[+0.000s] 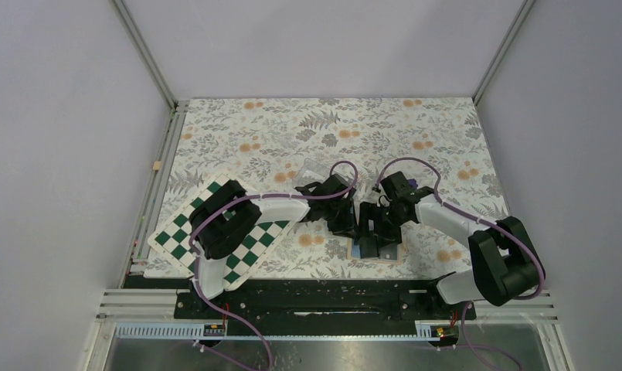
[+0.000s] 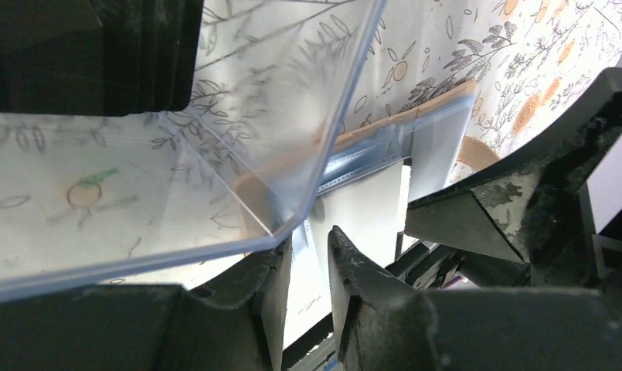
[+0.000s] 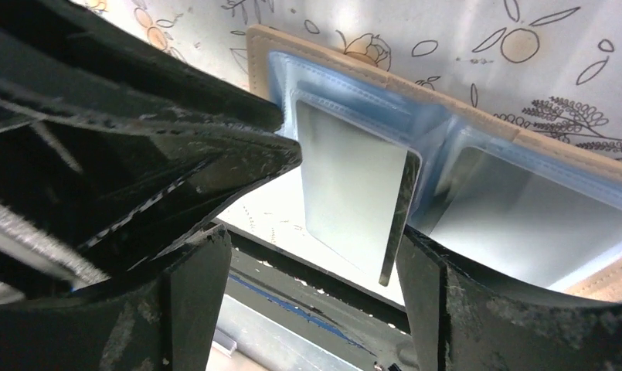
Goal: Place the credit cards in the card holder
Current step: Insert the credit card into the card holder.
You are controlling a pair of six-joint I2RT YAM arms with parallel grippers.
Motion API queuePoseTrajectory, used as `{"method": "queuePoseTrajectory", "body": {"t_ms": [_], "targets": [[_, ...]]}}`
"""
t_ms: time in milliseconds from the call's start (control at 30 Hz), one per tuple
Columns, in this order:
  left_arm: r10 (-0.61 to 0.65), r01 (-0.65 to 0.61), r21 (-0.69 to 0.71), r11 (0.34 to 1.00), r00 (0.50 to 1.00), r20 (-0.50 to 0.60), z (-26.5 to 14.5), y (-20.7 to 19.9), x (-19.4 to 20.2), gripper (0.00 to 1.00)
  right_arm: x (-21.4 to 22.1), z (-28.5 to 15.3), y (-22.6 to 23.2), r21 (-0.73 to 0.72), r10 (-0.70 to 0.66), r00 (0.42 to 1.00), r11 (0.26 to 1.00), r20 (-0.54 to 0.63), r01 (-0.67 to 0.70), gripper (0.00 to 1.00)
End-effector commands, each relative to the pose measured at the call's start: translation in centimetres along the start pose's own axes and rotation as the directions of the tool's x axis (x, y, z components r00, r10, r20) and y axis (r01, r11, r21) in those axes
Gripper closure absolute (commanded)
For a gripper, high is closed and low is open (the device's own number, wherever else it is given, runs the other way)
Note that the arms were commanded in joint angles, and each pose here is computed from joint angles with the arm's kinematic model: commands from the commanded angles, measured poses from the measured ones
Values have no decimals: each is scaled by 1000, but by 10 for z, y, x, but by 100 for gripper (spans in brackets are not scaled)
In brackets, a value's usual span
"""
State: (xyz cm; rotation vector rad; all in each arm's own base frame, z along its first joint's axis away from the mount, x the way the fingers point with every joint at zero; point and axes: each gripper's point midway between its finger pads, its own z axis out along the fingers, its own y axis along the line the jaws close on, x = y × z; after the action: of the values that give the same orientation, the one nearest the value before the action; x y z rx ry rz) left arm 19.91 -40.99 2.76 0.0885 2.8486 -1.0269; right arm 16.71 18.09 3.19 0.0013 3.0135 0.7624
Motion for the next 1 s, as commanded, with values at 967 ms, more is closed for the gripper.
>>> {"method": "queuePoseTrajectory", "body": {"t_ms": [967], "targets": [[85,-77,248,966,996,-20,-15,-60,7,69,-11,-37,-2,-35,21,994,999,106,-17,40]]}}
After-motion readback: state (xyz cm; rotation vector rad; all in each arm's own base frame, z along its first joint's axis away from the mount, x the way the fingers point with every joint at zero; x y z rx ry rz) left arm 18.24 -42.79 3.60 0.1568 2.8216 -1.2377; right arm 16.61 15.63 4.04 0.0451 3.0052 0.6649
